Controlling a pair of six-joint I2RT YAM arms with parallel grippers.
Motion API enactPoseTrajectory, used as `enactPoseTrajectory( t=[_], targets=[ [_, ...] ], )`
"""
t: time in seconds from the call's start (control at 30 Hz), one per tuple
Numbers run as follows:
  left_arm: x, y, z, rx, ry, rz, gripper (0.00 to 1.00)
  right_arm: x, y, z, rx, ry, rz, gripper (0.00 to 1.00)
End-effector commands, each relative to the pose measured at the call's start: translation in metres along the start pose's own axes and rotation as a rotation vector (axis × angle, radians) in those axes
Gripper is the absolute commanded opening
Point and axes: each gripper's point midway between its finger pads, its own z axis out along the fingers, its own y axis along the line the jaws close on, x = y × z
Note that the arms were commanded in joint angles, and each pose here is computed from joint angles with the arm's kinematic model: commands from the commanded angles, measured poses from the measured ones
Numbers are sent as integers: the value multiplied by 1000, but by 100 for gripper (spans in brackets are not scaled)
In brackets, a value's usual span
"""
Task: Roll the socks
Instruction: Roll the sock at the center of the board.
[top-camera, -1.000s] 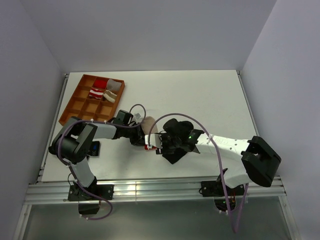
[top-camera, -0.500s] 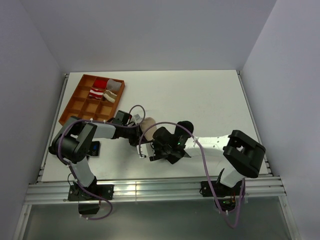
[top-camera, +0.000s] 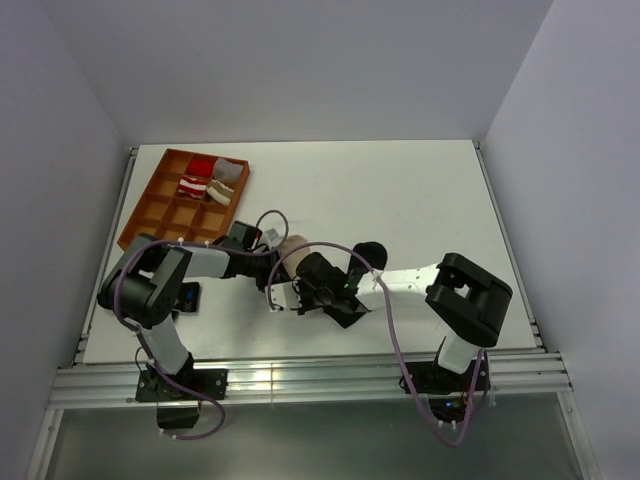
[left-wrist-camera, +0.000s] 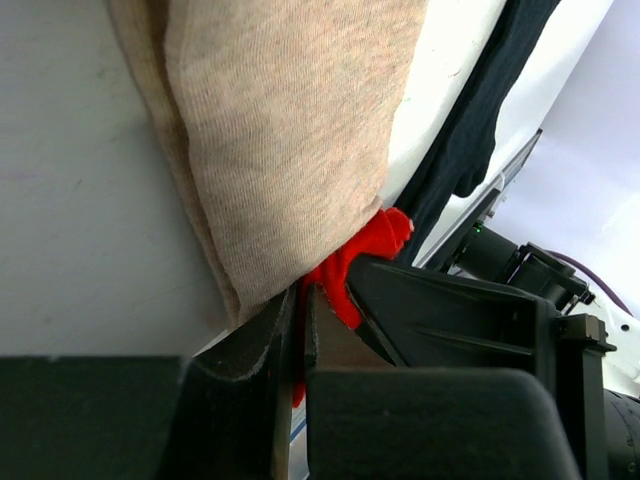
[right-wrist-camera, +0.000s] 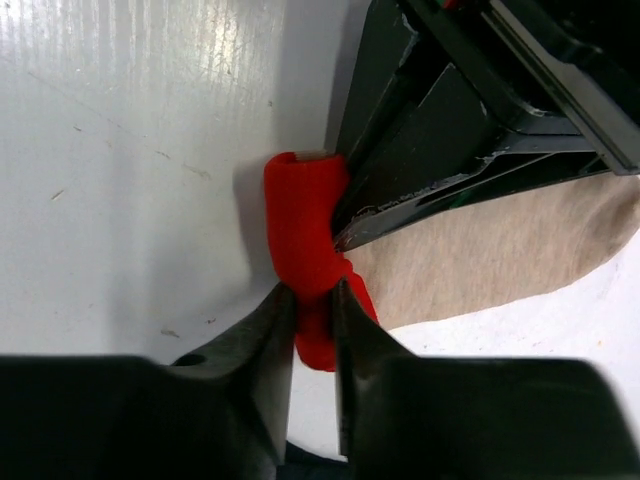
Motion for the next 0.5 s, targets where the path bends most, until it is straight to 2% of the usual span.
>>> enactPoseTrajectory(
  t=[0.0, 0.03, 0.2, 0.47],
  targets=[
    [11, 29, -4, -117, -13, -29, 12, -5, -1, 0, -30, 8, 35, 20],
    [7, 28, -5, -123, -37, -31, 17, -9, -4, -3, -36, -1, 45, 18],
    [-15, 9, -16, -92, -174, -24, 29, -16, 5, -16, -163, -12, 136, 15],
    [-31, -1, -29, -52, -340, -50, 29, -19, 3, -34, -332, -48, 309, 14]
  ],
)
